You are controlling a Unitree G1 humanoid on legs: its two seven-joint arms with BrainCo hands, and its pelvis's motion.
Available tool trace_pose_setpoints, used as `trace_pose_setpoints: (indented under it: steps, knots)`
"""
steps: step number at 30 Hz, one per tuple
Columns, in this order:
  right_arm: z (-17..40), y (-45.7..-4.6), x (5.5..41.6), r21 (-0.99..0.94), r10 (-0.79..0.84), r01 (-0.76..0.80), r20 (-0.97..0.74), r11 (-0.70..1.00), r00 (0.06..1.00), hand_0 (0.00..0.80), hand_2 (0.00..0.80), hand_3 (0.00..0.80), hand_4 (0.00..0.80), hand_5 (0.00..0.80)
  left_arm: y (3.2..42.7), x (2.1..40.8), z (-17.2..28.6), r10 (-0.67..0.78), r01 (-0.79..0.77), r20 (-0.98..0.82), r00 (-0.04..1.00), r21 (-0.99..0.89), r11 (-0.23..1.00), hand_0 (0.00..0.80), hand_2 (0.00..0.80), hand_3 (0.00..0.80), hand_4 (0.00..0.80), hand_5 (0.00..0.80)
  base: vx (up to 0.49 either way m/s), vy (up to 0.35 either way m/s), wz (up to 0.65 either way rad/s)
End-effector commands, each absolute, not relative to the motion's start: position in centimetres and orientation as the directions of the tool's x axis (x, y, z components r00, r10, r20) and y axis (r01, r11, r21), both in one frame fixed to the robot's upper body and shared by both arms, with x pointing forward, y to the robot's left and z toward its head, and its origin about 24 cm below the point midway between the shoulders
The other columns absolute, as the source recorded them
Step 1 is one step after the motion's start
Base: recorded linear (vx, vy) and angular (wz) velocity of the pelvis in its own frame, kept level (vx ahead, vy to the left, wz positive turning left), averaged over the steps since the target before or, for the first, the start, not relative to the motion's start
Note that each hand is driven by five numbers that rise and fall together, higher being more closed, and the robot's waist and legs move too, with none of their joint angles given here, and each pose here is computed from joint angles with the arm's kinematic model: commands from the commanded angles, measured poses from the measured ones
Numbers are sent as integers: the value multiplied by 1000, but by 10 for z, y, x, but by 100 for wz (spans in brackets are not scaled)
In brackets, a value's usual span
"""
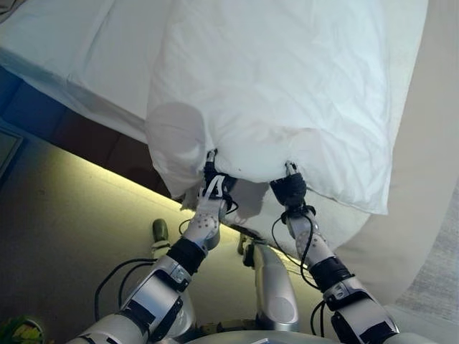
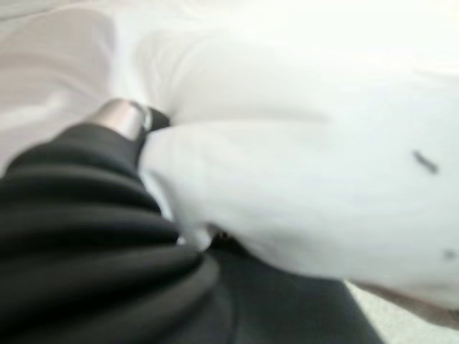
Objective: Make the bed neatly
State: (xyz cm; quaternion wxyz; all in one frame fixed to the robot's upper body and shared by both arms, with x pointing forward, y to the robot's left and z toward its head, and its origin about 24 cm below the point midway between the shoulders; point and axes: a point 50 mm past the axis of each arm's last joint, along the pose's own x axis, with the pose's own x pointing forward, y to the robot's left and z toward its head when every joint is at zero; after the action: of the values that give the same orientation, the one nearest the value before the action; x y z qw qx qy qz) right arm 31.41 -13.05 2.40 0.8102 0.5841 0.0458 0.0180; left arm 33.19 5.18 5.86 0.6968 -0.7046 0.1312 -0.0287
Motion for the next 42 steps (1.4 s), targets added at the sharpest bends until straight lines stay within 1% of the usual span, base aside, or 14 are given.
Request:
trace_pose_setpoints:
  steps: [1, 4, 5, 6, 7, 10, 13, 18, 23, 25, 29, 33, 39, 42]
  knots:
    - [14, -163, 307, 946, -57, 91, -77, 310, 995, 800, 800, 800, 800, 800, 40, 339, 90, -287, 9, -24, 958, -994, 111, 800, 800, 800, 800, 800, -38, 38, 0]
    - [2, -175, 302, 945, -103, 136, -110, 297, 989, 800, 800, 800, 800, 800, 37, 339, 92, -296, 46, -25, 955, -972, 230, 800, 800, 800, 800, 800, -47, 26, 4]
    - [-2, -179, 301, 945, -105, 139, -113, 295, 988, 709, 709, 709, 709, 709, 38, 339, 93, -299, 62, -16, 954, -967, 248, 800, 800, 800, 800, 800, -50, 23, 5]
    - [-7, -181, 301, 949, -99, 160, -137, 272, 986, 125, 125, 125, 125, 125, 39, 340, 93, -304, 83, -6, 953, -957, 279, 800, 800, 800, 800, 800, -39, 20, 3]
    - [-12, -184, 301, 952, -100, 171, -150, 255, 984, 0, 0, 0, 0, 0, 39, 341, 93, -306, 90, -4, 952, -951, 295, 800, 800, 800, 800, 800, -44, 17, 2]
    - [-29, -200, 296, 974, -118, 183, -168, 134, 979, 0, 0, 0, 0, 0, 43, 345, 94, -311, 118, 4, 950, -930, 347, 800, 800, 800, 800, 800, -39, -17, 0]
    - [-33, -215, 296, 989, -146, 133, -123, 59, 982, 0, 0, 0, 0, 0, 47, 350, 99, -315, 150, 29, 949, -918, 368, 800, 800, 800, 800, 800, -65, -69, 0]
    - [-14, -241, 310, 999, -214, 24, -32, -36, 976, 0, 0, 0, 0, 0, 52, 355, 108, -323, 168, 61, 945, -934, 316, 800, 800, 800, 800, 800, -90, 31, 6]
    - [-6, -262, 313, 994, -294, -3, -31, -113, 955, 0, 0, 0, 0, 0, 53, 354, 111, -338, 211, 111, 935, -938, 274, 800, 800, 800, 800, 800, -56, 66, 6]
    - [0, -274, 313, 992, -320, -35, -6, -122, 947, 0, 0, 0, 0, 0, 53, 354, 114, -343, 236, 140, 929, -937, 258, 800, 800, 800, 800, 800, -62, 56, -1]
    - [26, -293, 323, 991, -361, -115, 81, -72, 929, 0, 0, 0, 0, 0, 51, 351, 125, -347, 291, 205, 915, -931, 220, 800, 800, 800, 800, 800, -55, 84, -4]
    - [38, -312, 321, 990, -395, -138, 111, -40, 912, 0, 0, 0, 0, 0, 53, 350, 128, -351, 305, 217, 911, -927, 219, 800, 800, 800, 800, 800, -16, 45, -1]
    - [54, -345, 310, 982, -475, -187, 170, 12, 863, 0, 0, 0, 0, 0, 63, 350, 123, -353, 312, 223, 909, -924, 219, 800, 800, 800, 800, 800, -1, -10, 0]
    - [54, -362, 296, 979, -519, -199, 190, 39, 833, 0, 0, 0, 0, 0, 71, 348, 120, -356, 322, 229, 906, -918, 230, 800, 800, 800, 800, 800, 5, -13, 0]
